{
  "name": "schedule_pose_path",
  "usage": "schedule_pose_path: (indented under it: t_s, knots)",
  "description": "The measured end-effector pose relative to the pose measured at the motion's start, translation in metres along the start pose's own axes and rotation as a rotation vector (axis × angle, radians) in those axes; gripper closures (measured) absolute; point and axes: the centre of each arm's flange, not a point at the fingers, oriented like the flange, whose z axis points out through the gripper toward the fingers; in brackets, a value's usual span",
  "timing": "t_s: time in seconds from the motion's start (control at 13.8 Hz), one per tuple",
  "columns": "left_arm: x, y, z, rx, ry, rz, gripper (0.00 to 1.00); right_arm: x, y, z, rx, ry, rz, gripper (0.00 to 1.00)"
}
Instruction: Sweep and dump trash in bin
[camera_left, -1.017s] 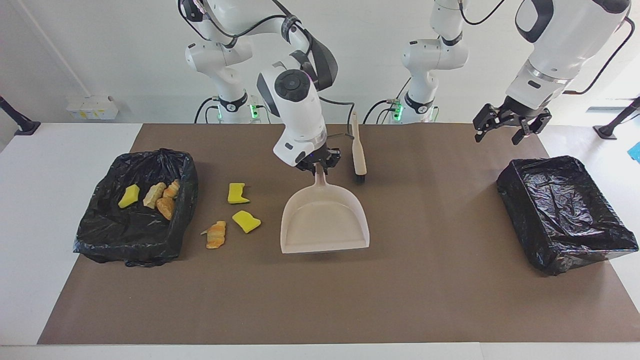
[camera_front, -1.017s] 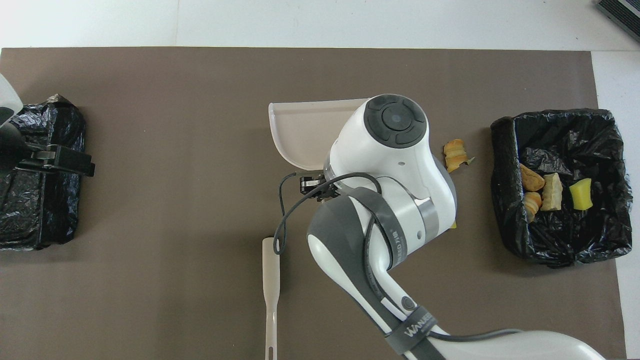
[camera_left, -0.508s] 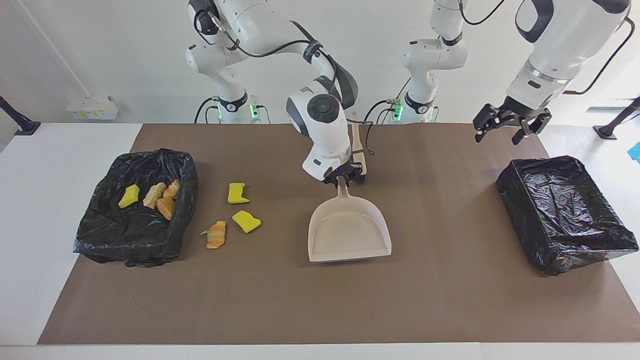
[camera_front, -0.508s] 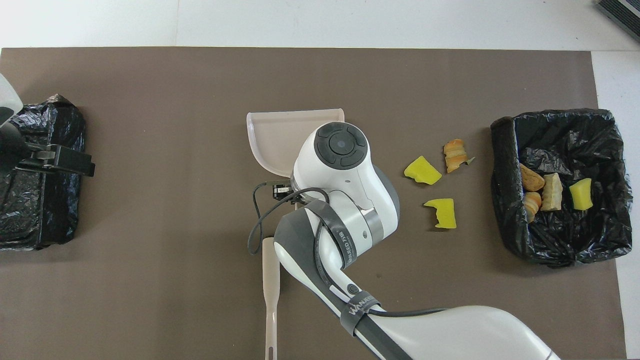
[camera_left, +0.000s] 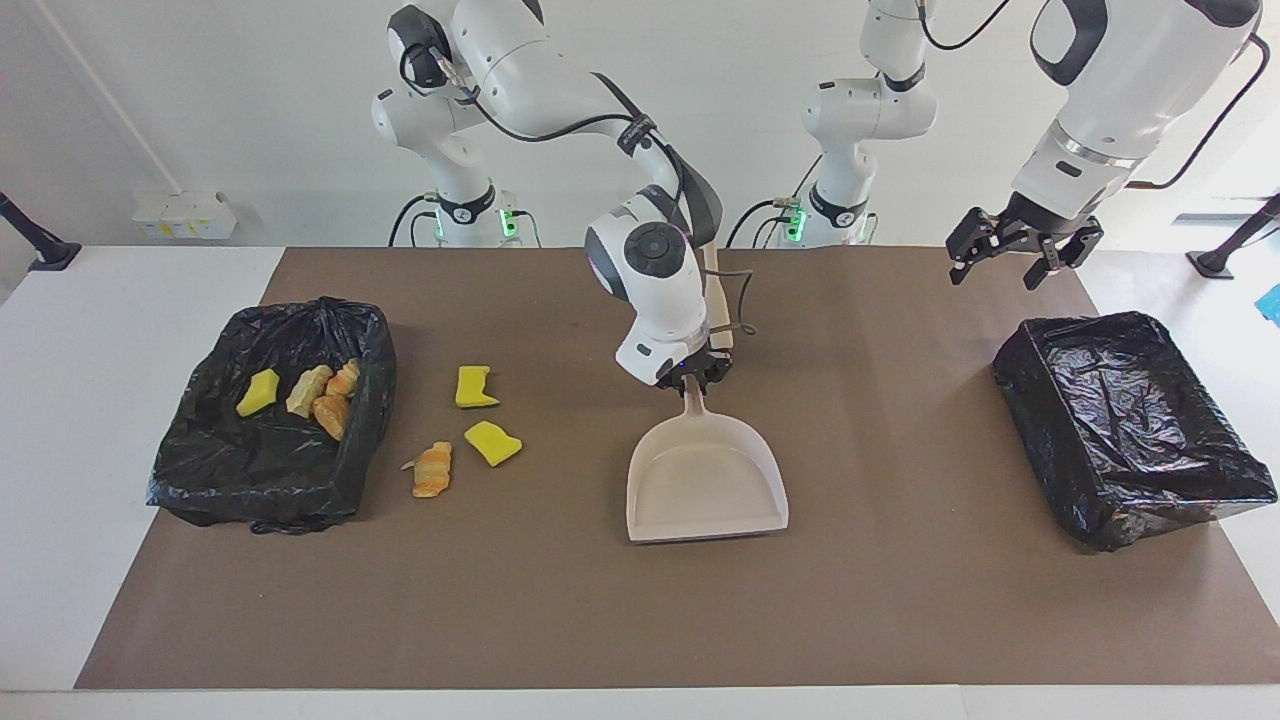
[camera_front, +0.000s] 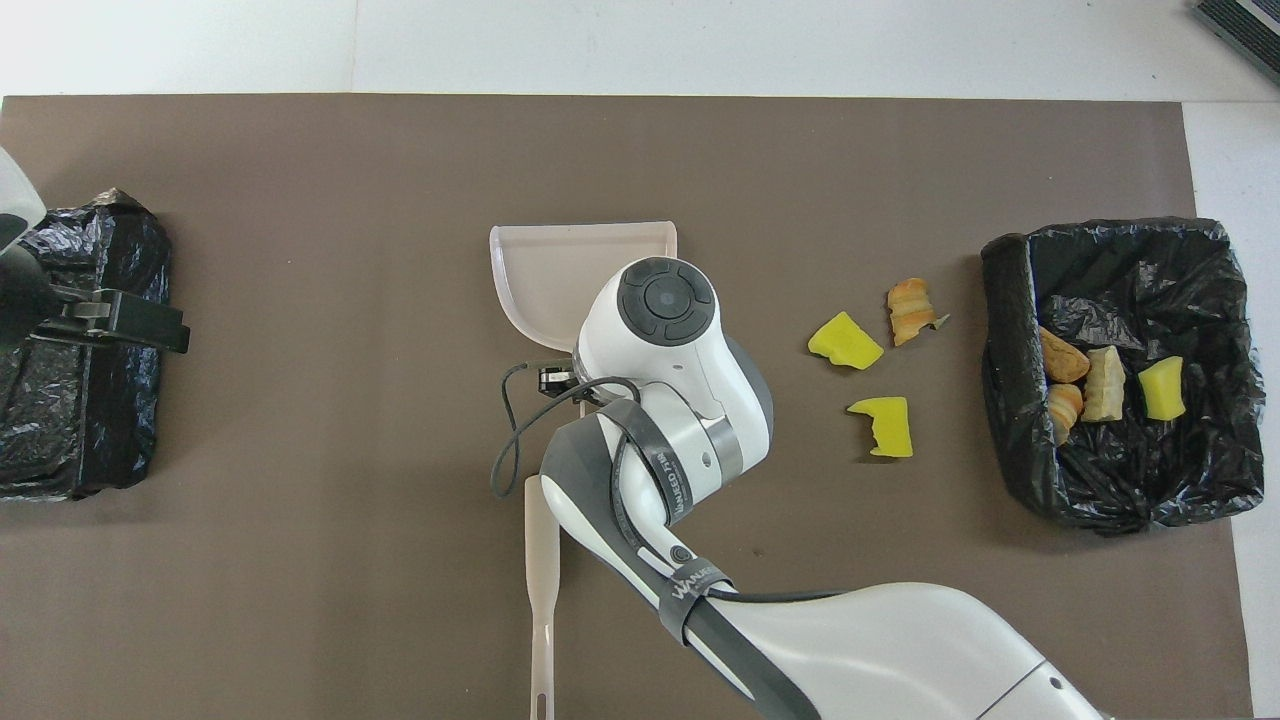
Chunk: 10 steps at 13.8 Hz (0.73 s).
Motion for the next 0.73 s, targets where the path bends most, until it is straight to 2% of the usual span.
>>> schedule_pose_path:
  t_s: [0.51, 0.73]
  knots:
    - [0.0, 0.001, -0.001, 0.0, 0.002, 0.002, 0.0, 0.003, -0.001, 0.001, 0.006, 0.011, 0.02, 0.67]
    - [0.0, 0.001, -0.001, 0.0, 0.005, 0.0, 0.0, 0.001, -0.002, -0.013, -0.002, -0.004, 0.017, 0.33]
